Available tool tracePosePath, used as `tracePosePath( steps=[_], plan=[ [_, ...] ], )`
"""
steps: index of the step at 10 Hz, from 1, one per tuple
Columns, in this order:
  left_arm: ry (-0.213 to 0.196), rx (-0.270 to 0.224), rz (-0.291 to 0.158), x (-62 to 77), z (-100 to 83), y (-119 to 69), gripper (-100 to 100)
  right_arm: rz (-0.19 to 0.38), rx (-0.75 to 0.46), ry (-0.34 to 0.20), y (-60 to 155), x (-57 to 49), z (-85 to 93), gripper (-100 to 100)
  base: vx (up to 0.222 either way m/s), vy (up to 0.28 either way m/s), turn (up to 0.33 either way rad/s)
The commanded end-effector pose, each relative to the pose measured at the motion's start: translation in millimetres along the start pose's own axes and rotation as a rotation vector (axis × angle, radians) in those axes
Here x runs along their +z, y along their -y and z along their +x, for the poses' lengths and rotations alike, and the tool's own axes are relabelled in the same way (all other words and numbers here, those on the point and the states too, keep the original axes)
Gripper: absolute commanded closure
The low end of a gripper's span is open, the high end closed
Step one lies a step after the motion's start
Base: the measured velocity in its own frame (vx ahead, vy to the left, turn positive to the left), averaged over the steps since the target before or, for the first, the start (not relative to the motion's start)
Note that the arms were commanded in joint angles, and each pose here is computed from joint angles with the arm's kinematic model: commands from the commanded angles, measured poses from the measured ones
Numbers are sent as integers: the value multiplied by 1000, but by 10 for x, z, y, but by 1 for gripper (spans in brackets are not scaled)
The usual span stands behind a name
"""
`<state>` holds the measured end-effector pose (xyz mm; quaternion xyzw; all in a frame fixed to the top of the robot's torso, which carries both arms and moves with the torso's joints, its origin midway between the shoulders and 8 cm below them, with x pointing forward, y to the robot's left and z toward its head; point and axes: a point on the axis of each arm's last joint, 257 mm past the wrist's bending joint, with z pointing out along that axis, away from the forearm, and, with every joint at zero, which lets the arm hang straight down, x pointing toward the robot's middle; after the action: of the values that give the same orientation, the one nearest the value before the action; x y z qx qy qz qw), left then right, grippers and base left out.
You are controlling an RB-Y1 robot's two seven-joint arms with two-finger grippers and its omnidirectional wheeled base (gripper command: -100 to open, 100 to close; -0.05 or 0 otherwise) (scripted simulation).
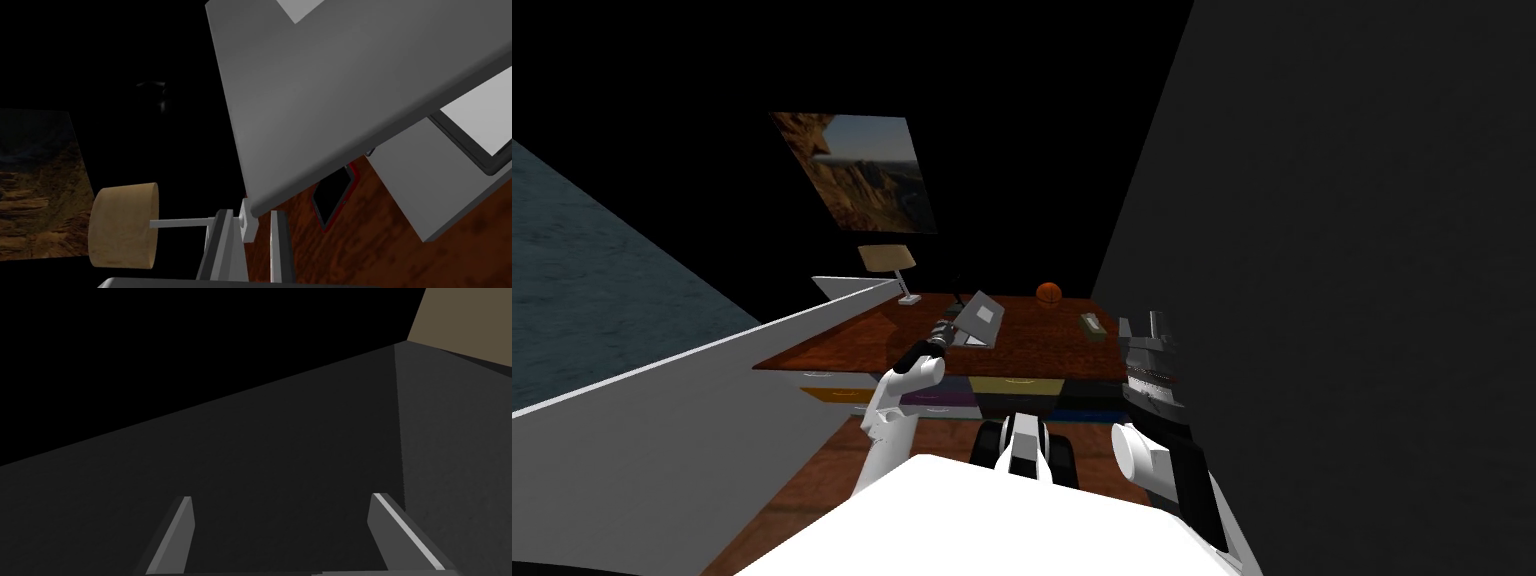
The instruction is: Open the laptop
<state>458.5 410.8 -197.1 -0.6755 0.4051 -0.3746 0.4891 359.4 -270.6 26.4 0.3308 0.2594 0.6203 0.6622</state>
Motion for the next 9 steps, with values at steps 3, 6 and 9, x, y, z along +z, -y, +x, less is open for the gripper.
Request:
tracePosePath(
  steps=[3, 6, 9],
  plan=[
    [-66, -171, -59, 149, 252, -392, 100, 0, 0, 0, 0, 0, 0, 0, -24, 90, 25],
    [-75, -219, -68, 129, 265, -357, -100, 0, 0, 0, 0, 0, 0, 0, -11, 64, 13],
    [-71, -220, -66, 62, 232, -249, -100, 0, 0, 0, 0, 0, 0, 0, 22, -13, -14]
  ],
)
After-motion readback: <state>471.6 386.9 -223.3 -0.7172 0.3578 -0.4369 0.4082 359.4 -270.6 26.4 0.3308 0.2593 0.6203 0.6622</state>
